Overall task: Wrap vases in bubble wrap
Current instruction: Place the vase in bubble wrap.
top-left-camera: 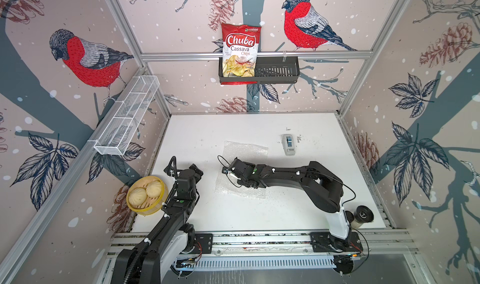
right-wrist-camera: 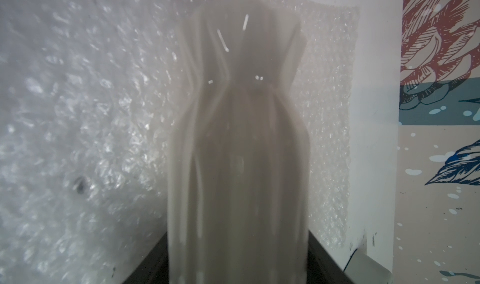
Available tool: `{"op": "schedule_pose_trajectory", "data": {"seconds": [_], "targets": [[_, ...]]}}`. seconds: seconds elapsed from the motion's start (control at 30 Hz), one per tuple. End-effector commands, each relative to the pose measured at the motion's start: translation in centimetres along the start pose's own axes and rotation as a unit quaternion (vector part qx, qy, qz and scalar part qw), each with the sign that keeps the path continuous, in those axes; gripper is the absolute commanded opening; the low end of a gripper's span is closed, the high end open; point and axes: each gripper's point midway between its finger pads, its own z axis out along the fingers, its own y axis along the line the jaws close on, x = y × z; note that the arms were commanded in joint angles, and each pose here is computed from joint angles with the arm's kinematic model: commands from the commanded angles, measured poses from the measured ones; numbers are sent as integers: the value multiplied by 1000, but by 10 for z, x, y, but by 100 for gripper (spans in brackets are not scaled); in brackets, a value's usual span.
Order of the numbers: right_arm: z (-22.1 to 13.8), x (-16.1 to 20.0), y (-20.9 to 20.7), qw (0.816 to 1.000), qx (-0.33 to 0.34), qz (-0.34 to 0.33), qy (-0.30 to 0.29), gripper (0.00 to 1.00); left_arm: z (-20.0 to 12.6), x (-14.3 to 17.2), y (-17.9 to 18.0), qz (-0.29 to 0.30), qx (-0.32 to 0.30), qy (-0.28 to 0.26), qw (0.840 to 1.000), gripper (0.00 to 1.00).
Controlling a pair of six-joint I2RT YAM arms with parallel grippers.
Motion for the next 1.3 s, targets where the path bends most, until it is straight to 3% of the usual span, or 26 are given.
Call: {"op": "schedule_pose_trajectory", "data": {"seconds": [0.0,0.13,0.57,0.9,1.27], "targets": [[-1,-6,-11,1000,20,3,-13,52,0,-8,-2,-8,2,-19,1000,86],[-1,-6,-9,1000,16,5,-12,54,0,-7,-2,-7,3,-18,1000,86],[-7,-3,-10,1000,17,15,-10,81,-1,-8,-2,-7,5,-20,1000,86],[-30,-16,-26,998,15,51,-37,83,-1,-8,-2,-8,6,-20,1000,86],[-57,-28,-20,989,-35,124,-71,80,-1,-8,-1,-8,3,-22,1000,86]]}}
